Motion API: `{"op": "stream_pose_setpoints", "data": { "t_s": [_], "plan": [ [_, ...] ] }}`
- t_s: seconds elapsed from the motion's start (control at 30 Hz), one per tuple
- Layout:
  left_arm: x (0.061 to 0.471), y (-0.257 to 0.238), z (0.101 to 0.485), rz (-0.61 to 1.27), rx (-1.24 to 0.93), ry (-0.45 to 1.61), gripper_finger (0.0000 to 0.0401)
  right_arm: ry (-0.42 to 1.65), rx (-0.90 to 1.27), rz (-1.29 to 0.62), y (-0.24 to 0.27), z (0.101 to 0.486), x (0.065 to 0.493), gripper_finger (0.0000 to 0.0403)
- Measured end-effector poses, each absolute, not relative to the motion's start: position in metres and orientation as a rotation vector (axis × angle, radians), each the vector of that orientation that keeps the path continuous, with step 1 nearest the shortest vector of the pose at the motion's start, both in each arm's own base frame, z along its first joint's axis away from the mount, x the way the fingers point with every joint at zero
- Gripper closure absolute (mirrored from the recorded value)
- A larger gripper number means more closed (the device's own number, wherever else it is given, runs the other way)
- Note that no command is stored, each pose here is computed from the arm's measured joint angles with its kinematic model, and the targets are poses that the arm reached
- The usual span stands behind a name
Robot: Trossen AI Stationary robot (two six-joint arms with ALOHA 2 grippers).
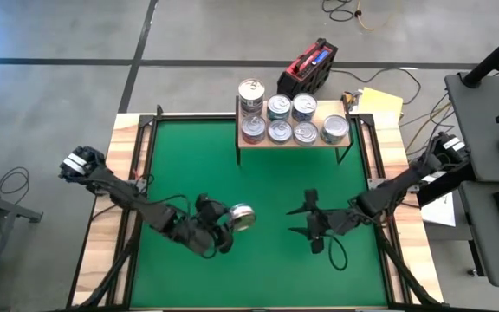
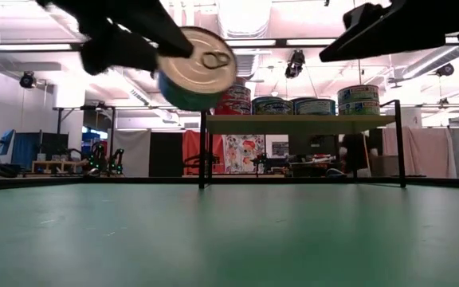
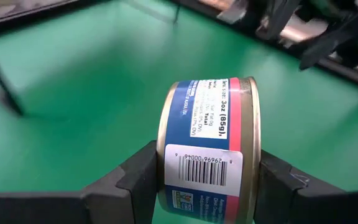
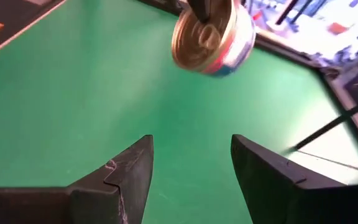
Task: Stack canned seafood by type on shelf
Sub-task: Stack the blue/pink tuna can on top of the other blue/pink tuna can on the shelf
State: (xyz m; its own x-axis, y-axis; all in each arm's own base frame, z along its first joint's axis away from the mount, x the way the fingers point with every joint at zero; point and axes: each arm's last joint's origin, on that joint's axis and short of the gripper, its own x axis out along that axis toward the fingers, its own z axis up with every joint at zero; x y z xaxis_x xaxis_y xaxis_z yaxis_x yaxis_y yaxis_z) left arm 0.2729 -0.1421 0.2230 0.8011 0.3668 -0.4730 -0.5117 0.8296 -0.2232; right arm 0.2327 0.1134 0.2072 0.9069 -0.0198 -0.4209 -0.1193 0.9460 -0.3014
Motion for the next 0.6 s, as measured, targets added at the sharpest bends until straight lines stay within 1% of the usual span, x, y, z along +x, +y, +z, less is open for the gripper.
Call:
{"op": "stream_pose_setpoints", "data": {
  "t_s": [0.13, 0.27, 0.37, 0.47, 0.6],
  "plan": [
    [0.277, -0.129, 0.203, 0.383, -0.420, 0.342, 0.0228, 0.419, -0.387, -0.004, 0.119, 0.208, 0.228, 0.0197],
    [0.276, -0.114, 0.190, 0.273, -0.584, 0.167, 0.0228, 0.407, -0.472, -0.053, 0.124, 0.209, 0.225, 0.0197],
    [0.272, -0.105, 0.184, 0.192, -0.716, 0.078, 0.0228, 0.395, -0.540, -0.073, 0.126, 0.214, 0.225, 0.0197],
    [0.269, -0.096, 0.177, 0.186, -0.908, 0.061, 0.0228, 0.386, -0.624, -0.057, 0.128, 0.219, 0.227, 0.0197],
    [0.267, -0.088, 0.162, 0.191, -1.115, 0.116, 0.0228, 0.369, -0.767, -0.031, 0.131, 0.229, 0.230, 0.0197]
  ]
}}
